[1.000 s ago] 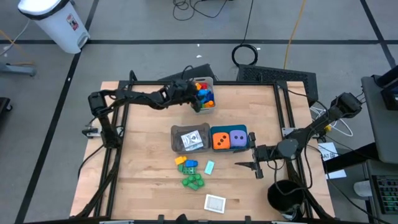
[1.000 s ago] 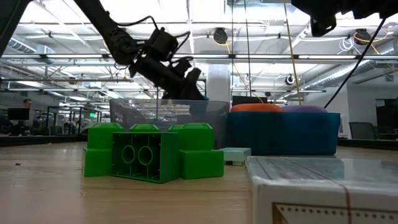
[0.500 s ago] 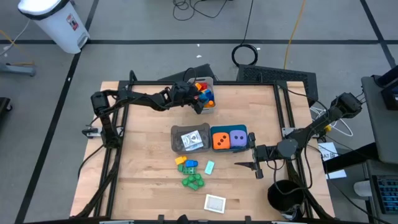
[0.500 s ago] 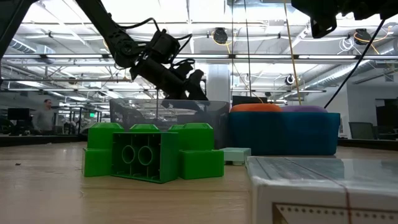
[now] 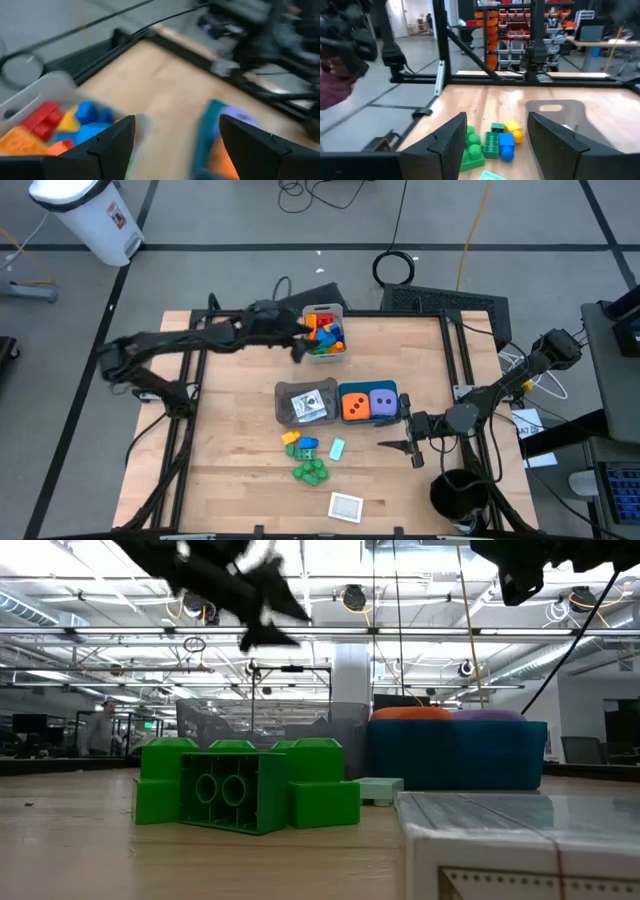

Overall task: Pick & Place Toys
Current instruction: Put the brown deck of cards into the black bin

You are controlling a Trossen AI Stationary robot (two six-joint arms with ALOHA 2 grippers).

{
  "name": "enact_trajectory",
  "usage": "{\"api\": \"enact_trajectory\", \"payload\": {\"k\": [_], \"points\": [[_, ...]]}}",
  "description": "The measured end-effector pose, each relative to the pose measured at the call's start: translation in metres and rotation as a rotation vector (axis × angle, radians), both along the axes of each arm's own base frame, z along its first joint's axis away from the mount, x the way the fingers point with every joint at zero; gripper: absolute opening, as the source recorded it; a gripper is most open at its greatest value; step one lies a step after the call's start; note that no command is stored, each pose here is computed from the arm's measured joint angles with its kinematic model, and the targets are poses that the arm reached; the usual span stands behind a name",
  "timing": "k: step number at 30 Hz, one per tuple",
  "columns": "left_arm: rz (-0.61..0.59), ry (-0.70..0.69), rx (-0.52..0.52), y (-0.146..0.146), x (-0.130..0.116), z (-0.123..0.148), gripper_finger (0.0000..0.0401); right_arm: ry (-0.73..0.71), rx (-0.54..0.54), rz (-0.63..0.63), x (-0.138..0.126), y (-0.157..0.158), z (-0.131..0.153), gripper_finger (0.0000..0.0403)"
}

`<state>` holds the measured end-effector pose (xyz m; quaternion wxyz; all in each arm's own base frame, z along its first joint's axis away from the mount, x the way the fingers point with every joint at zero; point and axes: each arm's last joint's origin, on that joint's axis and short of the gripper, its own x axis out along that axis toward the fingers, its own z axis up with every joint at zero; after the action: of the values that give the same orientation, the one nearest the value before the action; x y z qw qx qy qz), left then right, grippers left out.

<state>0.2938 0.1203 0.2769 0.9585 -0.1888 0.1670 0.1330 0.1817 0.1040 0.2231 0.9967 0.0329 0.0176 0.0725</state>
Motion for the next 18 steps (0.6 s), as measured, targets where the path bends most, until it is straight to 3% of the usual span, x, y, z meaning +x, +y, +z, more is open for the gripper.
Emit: {"api": "enact_trajectory", "payload": {"k": [5, 9, 13, 18], "points": [[-0.087, -0.128, 0.102, -0.058, -0.037, 0.019, 0.0296, -0.005, 0.072, 0.074, 0.0, 0.003, 0.001, 0.0201], [-0.022, -0.192, 0.129, -0.091, -0.067, 0.004, 0.0296, -0.084, 0.167, 0.124, 0.005, 0.007, 0.006, 0.0201], [0.006, -0.198, 0.074, -0.109, -0.09, -0.021, 0.0296, -0.208, 0.34, 0.155, 0.016, 0.015, 0.006, 0.0201], [0.015, -0.221, 0.036, -0.122, -0.108, -0.038, 0.0296, -0.212, 0.2, 0.29, 0.048, 0.051, 0.007, 0.0202]]}}
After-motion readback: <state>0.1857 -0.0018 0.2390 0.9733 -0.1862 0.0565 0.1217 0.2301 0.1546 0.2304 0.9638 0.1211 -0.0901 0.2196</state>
